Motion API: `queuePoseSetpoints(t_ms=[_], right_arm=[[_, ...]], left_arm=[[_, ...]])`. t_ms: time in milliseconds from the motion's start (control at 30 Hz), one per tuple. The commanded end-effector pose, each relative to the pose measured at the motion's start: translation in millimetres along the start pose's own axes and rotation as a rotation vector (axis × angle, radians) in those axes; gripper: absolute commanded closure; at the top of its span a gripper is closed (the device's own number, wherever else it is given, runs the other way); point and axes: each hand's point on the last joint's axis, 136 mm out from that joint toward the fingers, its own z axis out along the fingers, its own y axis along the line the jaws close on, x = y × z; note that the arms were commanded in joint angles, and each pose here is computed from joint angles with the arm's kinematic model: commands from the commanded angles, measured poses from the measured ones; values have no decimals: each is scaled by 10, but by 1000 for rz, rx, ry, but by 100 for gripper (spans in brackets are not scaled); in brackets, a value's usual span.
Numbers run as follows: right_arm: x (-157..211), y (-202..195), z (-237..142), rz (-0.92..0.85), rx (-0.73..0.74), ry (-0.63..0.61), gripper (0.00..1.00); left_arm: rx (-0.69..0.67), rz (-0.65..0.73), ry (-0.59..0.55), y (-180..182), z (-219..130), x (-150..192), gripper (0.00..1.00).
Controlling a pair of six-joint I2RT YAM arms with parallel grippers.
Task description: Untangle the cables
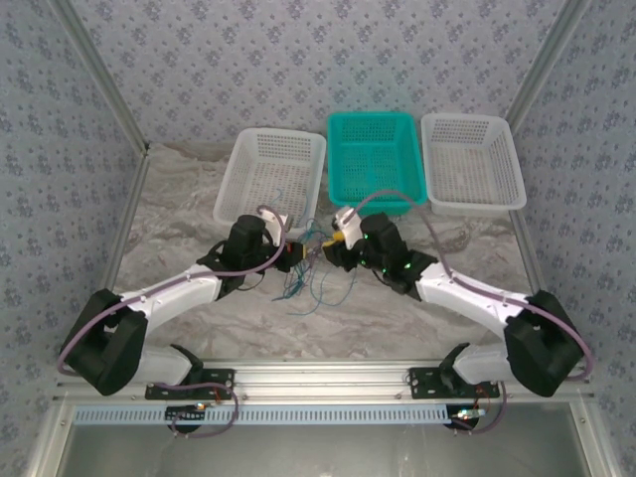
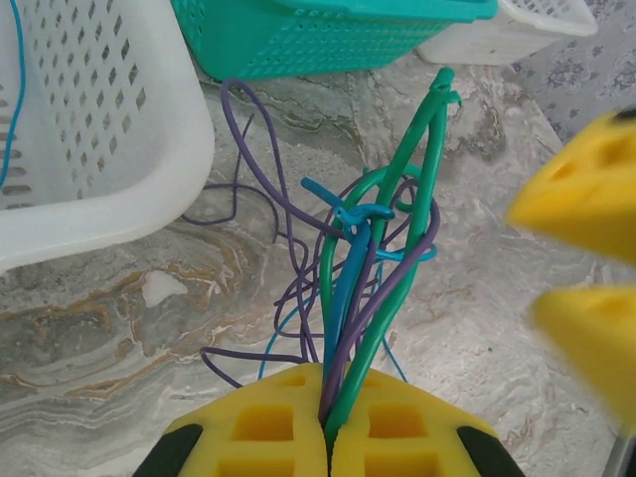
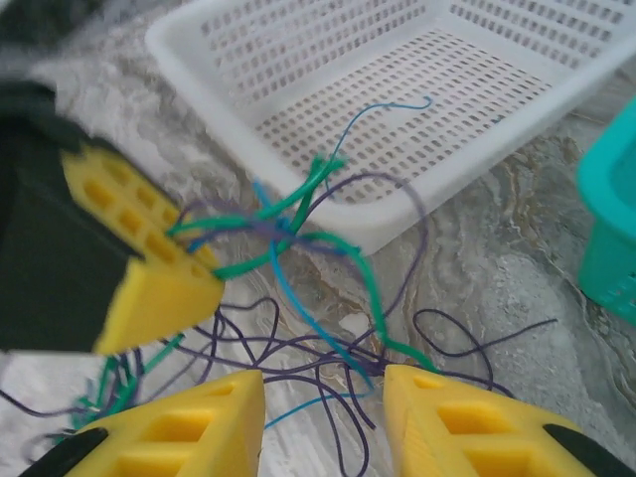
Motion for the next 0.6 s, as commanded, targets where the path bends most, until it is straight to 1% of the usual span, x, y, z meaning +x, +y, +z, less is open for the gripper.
queuePoseSetpoints(t_ms=[0,67,133,200,233,367,567], right_arm=[[-273,-5,90,-324,73,-174,59],[-201,-11,160,-393,90,-156,58],[-222,-32,153,-438,126,-207,56],[-228,10,134,-479,126,-245,56],[-216,37,147,-500,118,-243,57],[-156,71,202,-515,100,-235,68],[-62,60,265,-501,95,-201,70]], left_arm=[[27,-16,6,-83,-21,-47,100],[25,-14,4,-80,-25,-42,100],[27,-14,3,-80,-22,-40,100],[27,-13,1,-83,-26,-45,100],[24,-14,3,-73,-25,-34,100],[21,-8,5,-63,-20,-23,100],[25,-12,2,-61,-21,-11,100]])
